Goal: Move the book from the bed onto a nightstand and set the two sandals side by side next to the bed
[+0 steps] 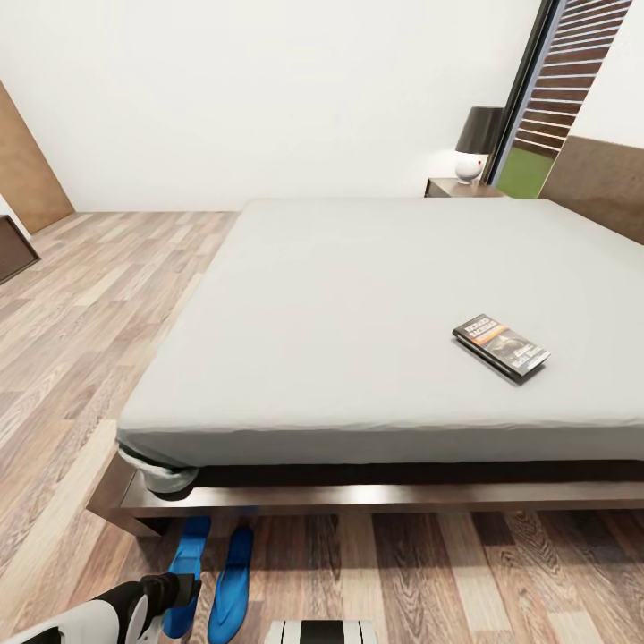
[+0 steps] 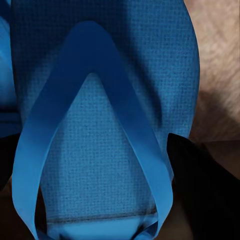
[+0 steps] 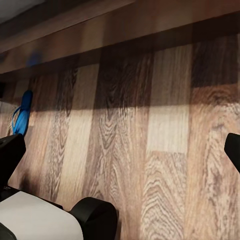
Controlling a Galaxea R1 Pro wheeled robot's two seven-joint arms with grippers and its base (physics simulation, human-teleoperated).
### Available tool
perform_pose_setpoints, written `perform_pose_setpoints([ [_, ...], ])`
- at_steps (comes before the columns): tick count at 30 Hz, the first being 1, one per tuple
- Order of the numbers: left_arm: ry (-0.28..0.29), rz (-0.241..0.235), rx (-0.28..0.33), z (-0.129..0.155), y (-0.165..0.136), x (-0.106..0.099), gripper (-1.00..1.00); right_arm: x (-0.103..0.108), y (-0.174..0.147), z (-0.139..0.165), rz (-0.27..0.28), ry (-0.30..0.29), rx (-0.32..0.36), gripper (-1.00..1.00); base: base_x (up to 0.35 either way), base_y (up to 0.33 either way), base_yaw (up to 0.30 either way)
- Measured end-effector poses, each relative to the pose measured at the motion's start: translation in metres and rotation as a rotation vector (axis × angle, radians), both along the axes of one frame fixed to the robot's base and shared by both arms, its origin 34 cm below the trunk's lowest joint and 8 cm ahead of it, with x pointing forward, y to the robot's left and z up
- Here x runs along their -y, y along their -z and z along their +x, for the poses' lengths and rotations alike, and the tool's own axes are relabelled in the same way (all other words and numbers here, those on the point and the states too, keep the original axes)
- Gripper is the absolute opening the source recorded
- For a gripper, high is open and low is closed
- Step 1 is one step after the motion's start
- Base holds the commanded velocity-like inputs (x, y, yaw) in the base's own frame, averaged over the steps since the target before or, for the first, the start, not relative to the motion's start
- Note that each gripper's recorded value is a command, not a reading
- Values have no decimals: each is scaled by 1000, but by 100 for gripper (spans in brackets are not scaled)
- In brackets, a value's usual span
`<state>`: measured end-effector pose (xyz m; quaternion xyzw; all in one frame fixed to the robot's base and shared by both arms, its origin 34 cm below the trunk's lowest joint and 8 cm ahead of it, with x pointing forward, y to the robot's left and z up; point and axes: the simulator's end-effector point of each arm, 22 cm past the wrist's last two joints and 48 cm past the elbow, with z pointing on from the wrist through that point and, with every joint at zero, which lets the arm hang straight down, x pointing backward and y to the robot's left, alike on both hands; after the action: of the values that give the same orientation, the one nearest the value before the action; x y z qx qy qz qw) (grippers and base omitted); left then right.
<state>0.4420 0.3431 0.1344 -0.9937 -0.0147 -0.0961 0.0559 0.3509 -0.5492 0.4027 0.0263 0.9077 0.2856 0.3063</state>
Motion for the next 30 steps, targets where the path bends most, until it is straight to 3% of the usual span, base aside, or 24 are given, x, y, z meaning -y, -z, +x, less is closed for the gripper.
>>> perform_pose_setpoints([
  [30, 1, 5, -9, -7, 11, -2, -100, 0, 10, -3, 0, 0, -33, 100, 0, 0, 0],
])
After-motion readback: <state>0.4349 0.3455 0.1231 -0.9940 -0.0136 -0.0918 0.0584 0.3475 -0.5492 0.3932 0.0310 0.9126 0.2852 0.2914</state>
